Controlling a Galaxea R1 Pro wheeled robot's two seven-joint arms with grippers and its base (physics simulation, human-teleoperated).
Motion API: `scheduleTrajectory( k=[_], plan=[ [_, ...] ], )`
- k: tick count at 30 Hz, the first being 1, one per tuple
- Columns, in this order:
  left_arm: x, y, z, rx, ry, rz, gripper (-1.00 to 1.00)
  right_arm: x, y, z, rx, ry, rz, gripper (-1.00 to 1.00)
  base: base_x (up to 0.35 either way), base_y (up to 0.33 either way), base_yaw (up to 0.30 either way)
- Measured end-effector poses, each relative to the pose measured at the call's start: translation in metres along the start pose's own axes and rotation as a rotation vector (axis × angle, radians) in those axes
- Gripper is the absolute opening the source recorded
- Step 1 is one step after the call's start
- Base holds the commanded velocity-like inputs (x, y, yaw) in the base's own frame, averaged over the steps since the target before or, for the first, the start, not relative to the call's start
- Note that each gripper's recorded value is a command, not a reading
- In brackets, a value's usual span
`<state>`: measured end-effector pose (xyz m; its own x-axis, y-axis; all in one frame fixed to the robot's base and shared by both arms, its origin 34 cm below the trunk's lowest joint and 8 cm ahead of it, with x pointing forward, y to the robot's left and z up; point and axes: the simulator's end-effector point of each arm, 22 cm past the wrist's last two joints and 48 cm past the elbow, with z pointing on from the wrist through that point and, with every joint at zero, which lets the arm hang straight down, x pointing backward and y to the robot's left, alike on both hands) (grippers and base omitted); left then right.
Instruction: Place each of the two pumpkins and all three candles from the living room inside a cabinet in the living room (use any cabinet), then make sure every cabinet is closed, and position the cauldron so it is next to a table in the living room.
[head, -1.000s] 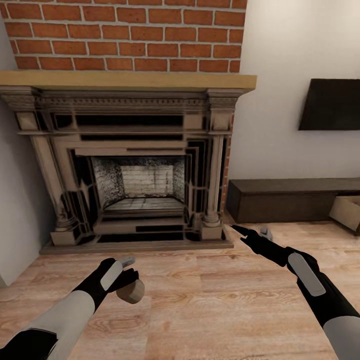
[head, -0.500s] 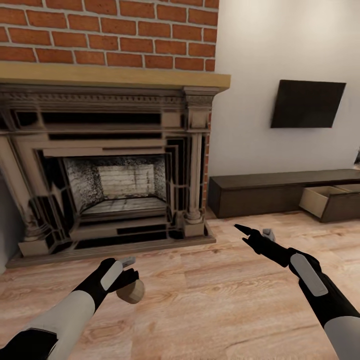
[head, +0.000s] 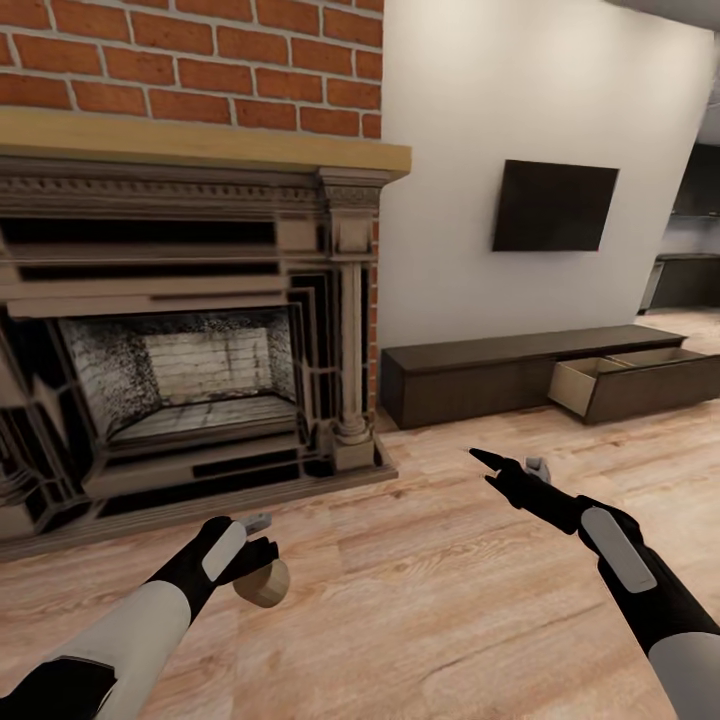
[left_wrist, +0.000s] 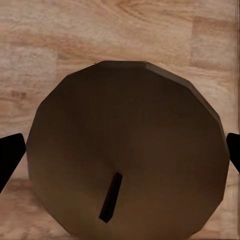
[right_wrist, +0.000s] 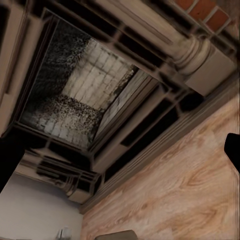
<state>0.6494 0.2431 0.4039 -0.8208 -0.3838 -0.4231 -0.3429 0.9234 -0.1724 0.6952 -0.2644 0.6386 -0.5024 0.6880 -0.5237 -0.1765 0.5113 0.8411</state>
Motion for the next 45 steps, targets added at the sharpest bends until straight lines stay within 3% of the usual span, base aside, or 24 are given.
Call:
scheduleTrajectory(
  k=[45],
  plan=[
    [0.006,0.003,0.008,-0.009,0.016,0.001,-1.0,0.003,-0.017,0.001,0.024,0.003,0.026,1.0,0.0,0.0,-0.27]
  ],
)
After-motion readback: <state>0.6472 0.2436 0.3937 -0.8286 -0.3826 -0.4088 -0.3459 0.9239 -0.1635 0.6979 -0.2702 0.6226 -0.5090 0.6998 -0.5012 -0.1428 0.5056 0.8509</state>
